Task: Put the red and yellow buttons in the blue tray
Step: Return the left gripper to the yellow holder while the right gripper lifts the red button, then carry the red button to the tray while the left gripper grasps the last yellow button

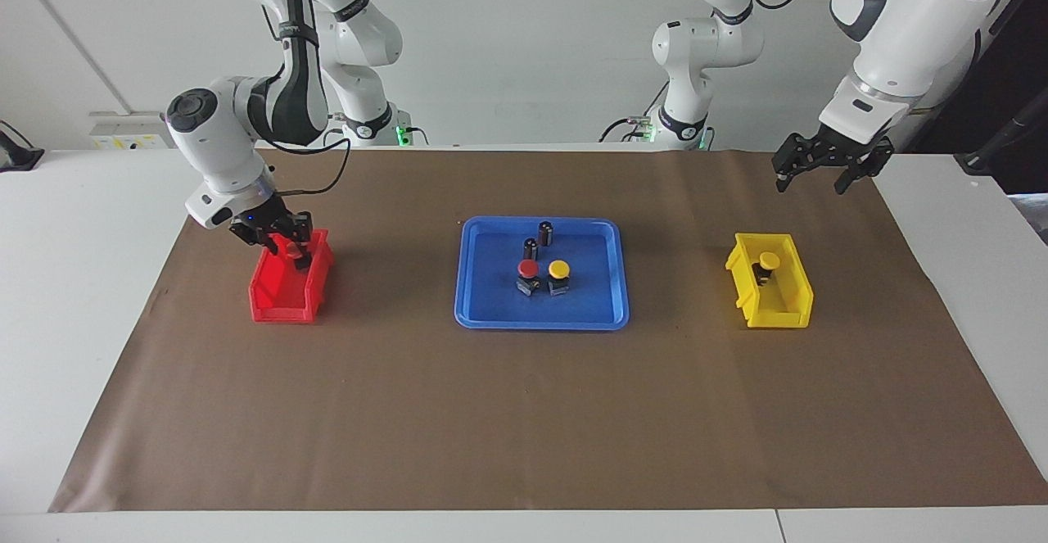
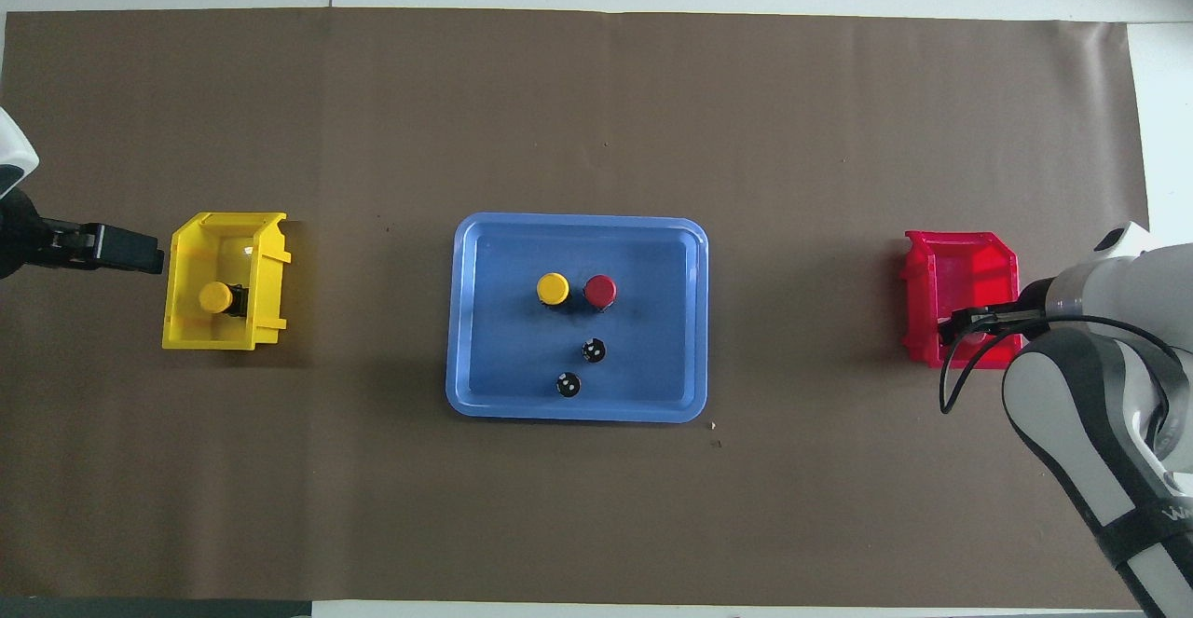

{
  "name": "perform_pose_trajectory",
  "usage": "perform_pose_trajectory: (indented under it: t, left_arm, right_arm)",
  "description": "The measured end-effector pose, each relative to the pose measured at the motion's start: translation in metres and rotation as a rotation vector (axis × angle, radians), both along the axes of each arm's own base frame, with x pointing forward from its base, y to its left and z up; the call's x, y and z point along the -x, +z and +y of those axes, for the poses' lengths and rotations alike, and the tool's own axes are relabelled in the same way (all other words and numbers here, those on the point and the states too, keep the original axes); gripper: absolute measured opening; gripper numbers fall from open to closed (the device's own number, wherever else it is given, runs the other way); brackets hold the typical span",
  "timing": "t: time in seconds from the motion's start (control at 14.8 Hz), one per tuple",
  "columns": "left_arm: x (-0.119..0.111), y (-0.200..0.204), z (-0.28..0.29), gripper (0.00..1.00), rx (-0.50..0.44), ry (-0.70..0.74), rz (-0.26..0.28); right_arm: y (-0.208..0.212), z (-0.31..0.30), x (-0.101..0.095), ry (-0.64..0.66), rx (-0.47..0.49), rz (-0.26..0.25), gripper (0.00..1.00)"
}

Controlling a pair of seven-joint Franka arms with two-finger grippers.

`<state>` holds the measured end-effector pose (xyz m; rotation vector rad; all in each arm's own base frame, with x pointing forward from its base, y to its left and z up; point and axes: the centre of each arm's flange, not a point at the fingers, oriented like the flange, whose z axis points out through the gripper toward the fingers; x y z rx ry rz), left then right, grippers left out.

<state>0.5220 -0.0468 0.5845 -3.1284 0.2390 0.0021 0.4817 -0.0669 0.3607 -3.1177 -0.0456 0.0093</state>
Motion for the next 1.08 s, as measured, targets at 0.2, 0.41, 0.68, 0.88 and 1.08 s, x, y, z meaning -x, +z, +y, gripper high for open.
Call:
perform_pose_trajectory:
  t: [0.2,0.41,0.68,0.88,1.08]
  left_arm:
    - [0.0,0.0,0.0,1.0,0.0,0.0,0.001]
    - [0.0,-0.001,0.0,1.0,0.0,0.0,0.001]
    - [0.0,-0.001,0.0,1.0,0.0,0.0,0.002]
    - [0.0,-0.001,0.0,1.0,0.0,0.0,0.001]
    - [0.0,-0.003,0.001,1.0,0.0,0.001,0.003]
  right_arm:
    - [-0.011,0.001,0.004,-0.001,0.001,0.0,0.56]
    - [-0.016,0.001,0.005,0.001,0.001,0.003,0.53]
    - [-0.008,0.001,0.001,0.002,-0.001,0.012,0.41]
    - [0.047,0.002,-0.026,0.015,-0.013,0.075,0.41]
    - [0.119,0.035,-0.056,0.002,-0.012,0.087,0.41]
